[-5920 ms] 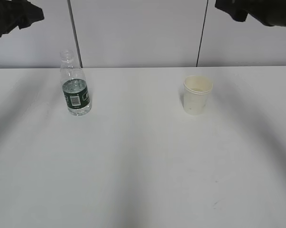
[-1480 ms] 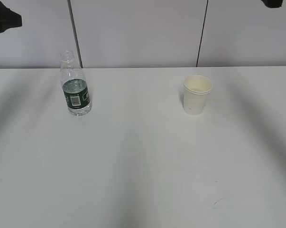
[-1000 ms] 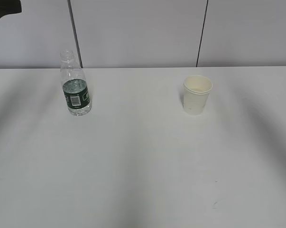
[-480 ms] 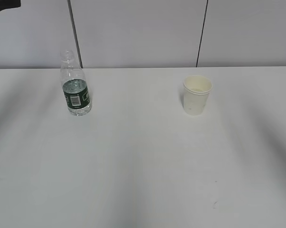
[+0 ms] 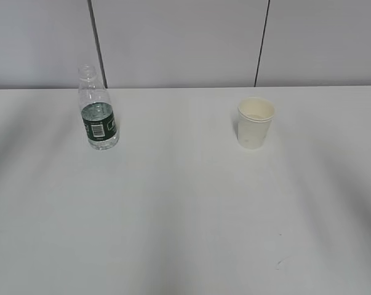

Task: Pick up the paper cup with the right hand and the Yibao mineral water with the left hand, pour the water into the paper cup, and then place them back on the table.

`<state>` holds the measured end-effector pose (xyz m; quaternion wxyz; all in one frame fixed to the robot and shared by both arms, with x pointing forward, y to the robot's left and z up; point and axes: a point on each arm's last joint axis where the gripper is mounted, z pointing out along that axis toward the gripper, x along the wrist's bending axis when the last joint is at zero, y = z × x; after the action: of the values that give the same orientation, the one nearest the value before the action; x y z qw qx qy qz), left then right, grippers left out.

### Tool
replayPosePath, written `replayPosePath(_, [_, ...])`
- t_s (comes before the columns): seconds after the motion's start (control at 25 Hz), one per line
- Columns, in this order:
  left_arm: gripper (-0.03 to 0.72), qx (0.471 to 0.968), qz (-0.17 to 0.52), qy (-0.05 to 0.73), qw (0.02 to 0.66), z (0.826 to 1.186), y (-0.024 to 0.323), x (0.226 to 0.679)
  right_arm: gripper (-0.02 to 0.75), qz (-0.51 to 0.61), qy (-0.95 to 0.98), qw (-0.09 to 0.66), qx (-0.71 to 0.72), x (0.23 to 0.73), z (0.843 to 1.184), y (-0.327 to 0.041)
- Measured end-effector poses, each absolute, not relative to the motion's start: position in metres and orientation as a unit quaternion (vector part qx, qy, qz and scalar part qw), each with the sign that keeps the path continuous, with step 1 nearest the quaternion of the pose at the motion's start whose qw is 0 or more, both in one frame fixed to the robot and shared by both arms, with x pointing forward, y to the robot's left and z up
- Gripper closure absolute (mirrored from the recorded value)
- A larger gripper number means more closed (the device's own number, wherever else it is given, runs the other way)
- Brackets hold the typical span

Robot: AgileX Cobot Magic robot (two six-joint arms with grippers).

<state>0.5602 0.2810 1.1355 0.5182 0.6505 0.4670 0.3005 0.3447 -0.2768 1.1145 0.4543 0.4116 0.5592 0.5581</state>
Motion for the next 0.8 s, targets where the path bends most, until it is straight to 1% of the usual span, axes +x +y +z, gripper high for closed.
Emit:
replayPosePath(0.28, [0.239, 0.646, 0.308, 0.470, 0.516, 1.137, 0.282, 0.560, 0.152, 0.566, 0.551, 0.463, 0.402, 0.328, 1.103, -0.277])
replayPosePath(0.4, [0.239, 0.630, 0.335, 0.485, 0.505, 1.138, 0.288, 0.563, 0.152, 0.565, 0.551, 0.464, 0.403, 0.325, 1.097, -0.278])
replayPosePath(0.6, [0.239, 0.589, 0.397, 0.518, 0.476, 1.141, 0.303, 0.567, 0.152, 0.560, 0.553, 0.461, 0.409, 0.325, 1.090, -0.278])
replayPosePath(0.8, [0.239, 0.567, 0.425, 0.540, 0.454, 1.136, 0.312, 0.568, 0.152, 0.555, 0.548, 0.467, 0.417, 0.326, 1.088, -0.281])
